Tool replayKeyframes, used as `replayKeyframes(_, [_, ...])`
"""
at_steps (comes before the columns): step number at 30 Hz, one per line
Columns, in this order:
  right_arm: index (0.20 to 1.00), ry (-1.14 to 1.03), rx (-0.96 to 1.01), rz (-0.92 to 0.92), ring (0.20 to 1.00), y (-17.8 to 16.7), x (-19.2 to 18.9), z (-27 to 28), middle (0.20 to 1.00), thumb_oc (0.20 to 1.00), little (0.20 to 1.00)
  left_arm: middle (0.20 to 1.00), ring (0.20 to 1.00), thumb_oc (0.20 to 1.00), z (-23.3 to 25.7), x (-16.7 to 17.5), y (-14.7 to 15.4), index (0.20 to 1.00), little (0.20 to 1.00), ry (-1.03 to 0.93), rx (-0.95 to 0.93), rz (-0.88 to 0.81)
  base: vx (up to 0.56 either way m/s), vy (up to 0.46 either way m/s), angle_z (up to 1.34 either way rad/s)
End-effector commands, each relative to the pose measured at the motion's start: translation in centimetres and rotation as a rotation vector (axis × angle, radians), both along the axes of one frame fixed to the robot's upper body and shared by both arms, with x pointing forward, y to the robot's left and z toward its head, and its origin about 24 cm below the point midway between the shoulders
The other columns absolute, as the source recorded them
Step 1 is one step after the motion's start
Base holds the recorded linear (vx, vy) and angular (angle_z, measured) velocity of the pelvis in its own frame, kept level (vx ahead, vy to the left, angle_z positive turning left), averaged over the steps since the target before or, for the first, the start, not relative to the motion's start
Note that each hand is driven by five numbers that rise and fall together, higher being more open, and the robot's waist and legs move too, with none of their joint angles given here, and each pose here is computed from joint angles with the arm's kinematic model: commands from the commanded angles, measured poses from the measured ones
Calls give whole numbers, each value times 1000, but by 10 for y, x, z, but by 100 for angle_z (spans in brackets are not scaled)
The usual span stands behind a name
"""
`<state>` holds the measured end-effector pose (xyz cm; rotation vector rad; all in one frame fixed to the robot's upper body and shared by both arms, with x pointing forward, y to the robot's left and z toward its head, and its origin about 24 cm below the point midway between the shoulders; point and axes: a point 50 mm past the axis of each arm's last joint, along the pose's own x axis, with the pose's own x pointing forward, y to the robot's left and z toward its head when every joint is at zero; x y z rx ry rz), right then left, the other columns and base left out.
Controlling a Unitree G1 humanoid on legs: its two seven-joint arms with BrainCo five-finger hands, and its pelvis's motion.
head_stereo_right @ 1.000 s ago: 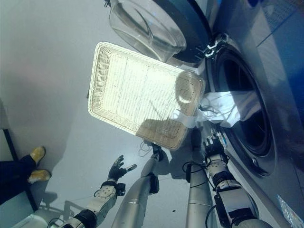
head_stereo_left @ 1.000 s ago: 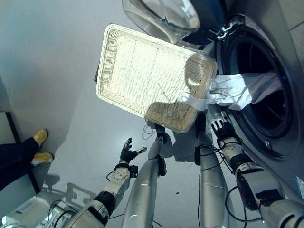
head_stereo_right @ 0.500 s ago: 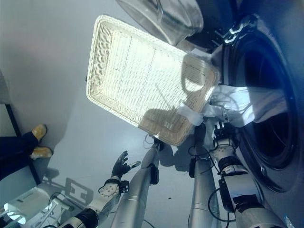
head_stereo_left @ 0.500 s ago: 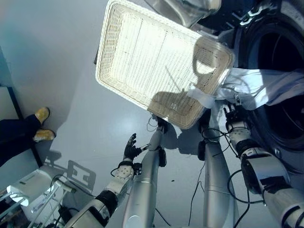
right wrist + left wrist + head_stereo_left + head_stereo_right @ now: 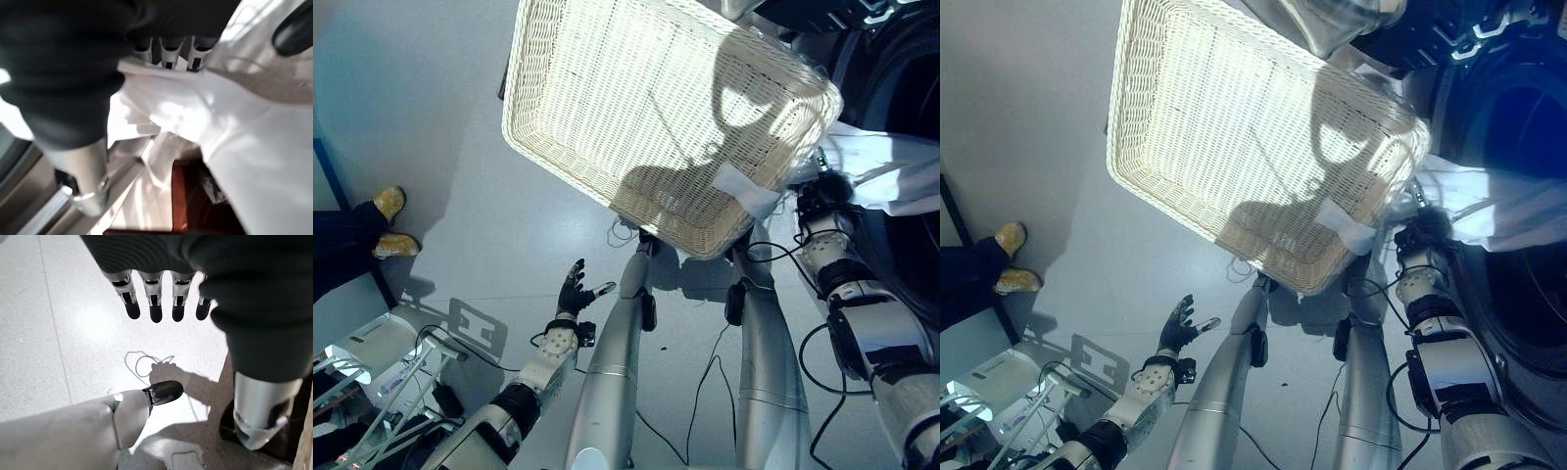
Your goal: Put the clothes into the washing machine.
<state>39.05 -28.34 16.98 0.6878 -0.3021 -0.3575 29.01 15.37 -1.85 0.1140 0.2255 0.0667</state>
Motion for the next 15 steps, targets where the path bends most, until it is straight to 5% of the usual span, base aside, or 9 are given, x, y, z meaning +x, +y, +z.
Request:
replayKeyframes(1, [1000,-225,-137,-32,1000,-19,-9,57,1000,1000,1000,1000,1000,1000,3,0,-1,1000,1000,-8,-20,17,0,0,0])
replayKeyframes(6, [1000,-319,-32,-7,1000,-18,-10,67,1000,1000,1000,1000,1000,1000,4,0,0,1000,1000,-9,-24,21,0,4,1])
replayKeyframes(7, [702,-355,15,0,702,-18,-10,69,702,702,702,1000,1000,1000,4,-1,0,1000,1000,-9,-27,22,0,0,0])
replayKeyframes(8, [200,-418,97,10,200,-19,-11,70,200,200,200,1000,1000,1000,3,-2,1,1000,1000,-8,-28,22,0,0,0])
replayKeyframes(15, [200,-634,422,-1,200,-16,-16,67,200,200,200,1000,1000,1000,-2,-6,-2,1000,1000,-1,-30,23,0,0,0])
